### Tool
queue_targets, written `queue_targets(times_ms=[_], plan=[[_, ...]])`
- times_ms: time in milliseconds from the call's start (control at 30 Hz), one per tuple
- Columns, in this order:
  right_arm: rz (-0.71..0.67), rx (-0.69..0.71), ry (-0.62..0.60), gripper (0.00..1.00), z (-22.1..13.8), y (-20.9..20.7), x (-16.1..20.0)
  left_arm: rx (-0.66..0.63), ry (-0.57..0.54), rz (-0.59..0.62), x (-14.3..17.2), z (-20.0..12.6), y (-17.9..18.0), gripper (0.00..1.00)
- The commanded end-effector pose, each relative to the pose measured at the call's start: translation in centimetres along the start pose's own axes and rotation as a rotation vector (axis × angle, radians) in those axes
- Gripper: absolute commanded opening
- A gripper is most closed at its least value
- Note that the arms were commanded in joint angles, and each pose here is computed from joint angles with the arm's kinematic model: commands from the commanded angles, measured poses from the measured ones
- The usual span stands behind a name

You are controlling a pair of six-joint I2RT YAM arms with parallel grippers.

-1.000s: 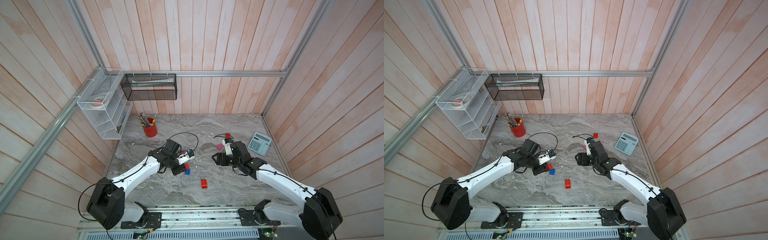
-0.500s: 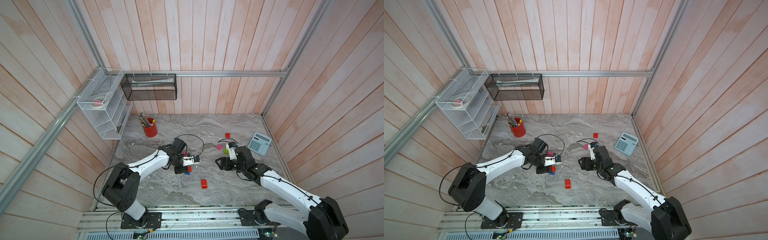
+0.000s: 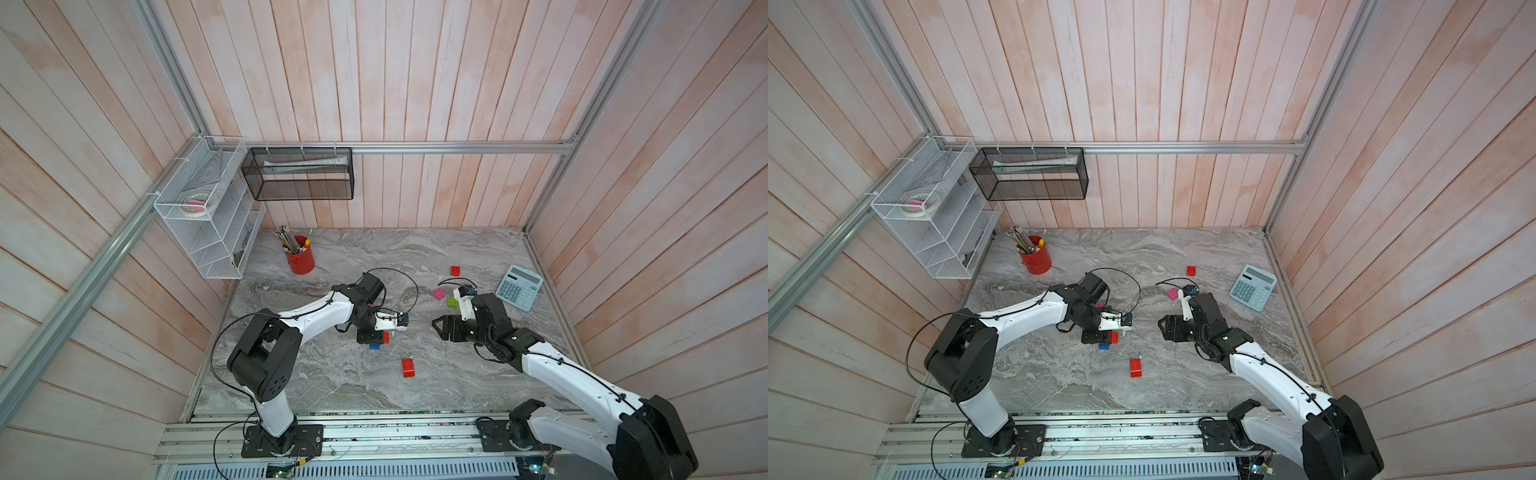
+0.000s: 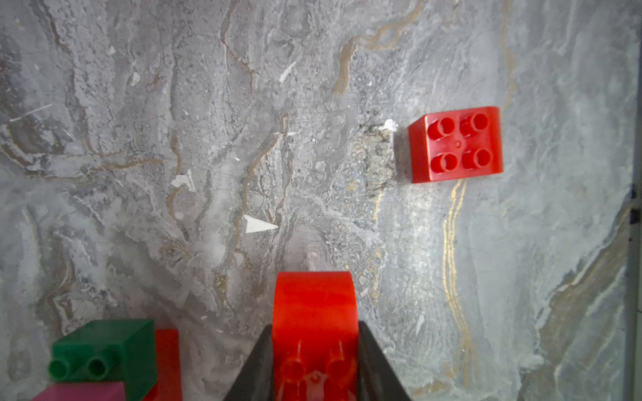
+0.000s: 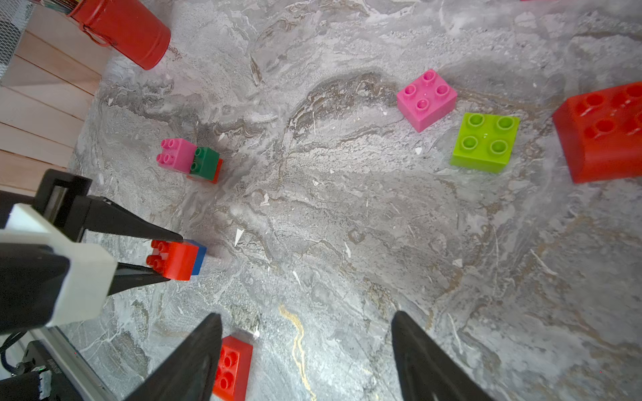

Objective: Assemble the letter s with lego
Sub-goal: Assemble the lego brick with the lego brick.

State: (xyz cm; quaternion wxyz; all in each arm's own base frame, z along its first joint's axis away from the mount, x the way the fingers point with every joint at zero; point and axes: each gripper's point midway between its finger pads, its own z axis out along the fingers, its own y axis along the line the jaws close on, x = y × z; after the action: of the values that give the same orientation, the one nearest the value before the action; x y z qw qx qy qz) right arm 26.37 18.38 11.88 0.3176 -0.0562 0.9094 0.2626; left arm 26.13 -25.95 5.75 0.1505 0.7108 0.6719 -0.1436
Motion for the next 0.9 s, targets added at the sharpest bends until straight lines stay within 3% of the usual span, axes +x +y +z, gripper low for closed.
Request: queue_targets(times_ms=[0, 867], plan=[[-0.001, -0.006, 0.001, 0.78, 0.0, -0.2, 0.3, 0.007, 0.018, 0.04, -0.2, 0.3, 0.2, 0.2], [0.01, -0.01, 0.009, 0.78, 0.1, -0.7, 0.9, 0.039, 0.078, 0.054, 1.3, 1.9, -1.3, 0.2]])
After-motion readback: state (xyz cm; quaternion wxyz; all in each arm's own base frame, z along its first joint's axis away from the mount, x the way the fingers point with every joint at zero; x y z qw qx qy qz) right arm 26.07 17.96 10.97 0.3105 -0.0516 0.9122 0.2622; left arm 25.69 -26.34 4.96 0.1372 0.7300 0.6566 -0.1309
